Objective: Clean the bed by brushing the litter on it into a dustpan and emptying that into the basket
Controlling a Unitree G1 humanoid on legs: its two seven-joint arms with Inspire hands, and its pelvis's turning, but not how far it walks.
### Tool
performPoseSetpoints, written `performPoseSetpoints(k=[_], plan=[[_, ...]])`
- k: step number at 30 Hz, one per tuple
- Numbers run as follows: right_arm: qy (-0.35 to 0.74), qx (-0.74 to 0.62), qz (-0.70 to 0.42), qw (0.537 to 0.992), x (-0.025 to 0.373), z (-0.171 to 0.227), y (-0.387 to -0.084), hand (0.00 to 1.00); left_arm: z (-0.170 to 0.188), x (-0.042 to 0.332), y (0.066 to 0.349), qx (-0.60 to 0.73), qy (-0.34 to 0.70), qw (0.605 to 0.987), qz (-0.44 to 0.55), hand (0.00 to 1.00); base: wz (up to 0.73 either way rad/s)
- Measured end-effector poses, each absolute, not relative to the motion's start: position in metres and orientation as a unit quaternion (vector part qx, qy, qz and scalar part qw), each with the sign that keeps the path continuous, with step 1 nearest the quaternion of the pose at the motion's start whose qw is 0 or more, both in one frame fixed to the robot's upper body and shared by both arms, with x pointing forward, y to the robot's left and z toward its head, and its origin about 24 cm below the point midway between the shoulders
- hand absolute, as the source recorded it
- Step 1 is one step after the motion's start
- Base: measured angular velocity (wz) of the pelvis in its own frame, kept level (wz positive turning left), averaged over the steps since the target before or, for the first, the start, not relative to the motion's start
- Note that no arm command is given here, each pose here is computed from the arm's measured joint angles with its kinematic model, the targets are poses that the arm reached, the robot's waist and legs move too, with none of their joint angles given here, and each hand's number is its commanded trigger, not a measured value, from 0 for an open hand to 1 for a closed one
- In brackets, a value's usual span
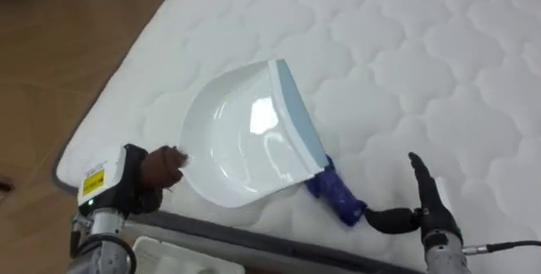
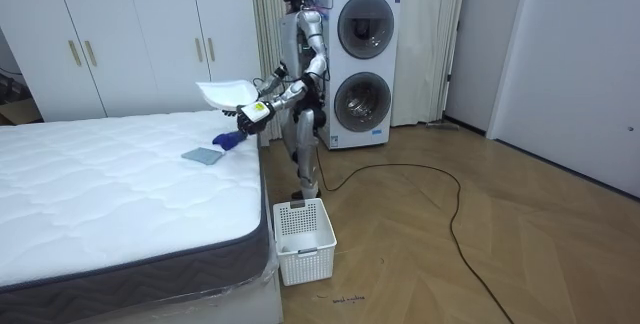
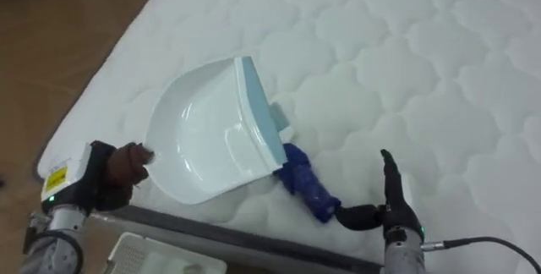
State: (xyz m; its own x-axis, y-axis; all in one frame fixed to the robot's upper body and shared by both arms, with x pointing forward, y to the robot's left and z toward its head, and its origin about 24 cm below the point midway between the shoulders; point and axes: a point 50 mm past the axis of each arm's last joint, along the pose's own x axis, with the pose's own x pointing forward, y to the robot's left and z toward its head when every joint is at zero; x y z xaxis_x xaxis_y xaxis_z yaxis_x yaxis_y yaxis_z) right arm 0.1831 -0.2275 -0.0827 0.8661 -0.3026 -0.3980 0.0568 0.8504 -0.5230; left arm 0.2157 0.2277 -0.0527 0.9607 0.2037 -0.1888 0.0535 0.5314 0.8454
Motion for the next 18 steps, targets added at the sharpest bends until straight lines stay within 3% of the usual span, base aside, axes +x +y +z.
performPoseSetpoints(k=[7,8,9,10,11,14,18], plan=[[0.26,-0.256,-0.074,0.928,0.177,-0.088,-0.233,0.0,-0.073,0.189,0.221,0.449,0.186,0.874,0.001,1.0,-0.08],[0.259,-0.261,-0.069,0.927,0.177,-0.088,-0.233,0.0,-0.075,0.187,0.221,0.448,0.19,0.874,0.0,0.91,-0.12],[0.258,-0.263,-0.067,0.927,0.177,-0.087,-0.234,0.0,-0.076,0.185,0.221,0.446,0.193,0.874,-0.001,0.65,-0.29],[0.255,-0.262,-0.063,0.928,0.177,-0.087,-0.235,0.0,-0.078,0.18,0.221,0.443,0.2,0.874,-0.003,0.18,-0.63],[0.254,-0.271,-0.057,0.927,0.176,-0.087,-0.236,0.0,-0.082,0.173,0.221,0.438,0.212,0.874,-0.004,0.0,-0.91],[0.261,-0.284,-0.043,0.922,0.17,-0.089,-0.237,0.0,-0.091,0.155,0.225,0.423,0.248,0.871,-0.001,0.0,-1.35],[0.293,-0.285,-0.023,0.912,0.158,-0.1,-0.237,0.0,-0.104,0.139,0.228,0.41,0.289,0.865,-0.023,0.0,-0.83]])
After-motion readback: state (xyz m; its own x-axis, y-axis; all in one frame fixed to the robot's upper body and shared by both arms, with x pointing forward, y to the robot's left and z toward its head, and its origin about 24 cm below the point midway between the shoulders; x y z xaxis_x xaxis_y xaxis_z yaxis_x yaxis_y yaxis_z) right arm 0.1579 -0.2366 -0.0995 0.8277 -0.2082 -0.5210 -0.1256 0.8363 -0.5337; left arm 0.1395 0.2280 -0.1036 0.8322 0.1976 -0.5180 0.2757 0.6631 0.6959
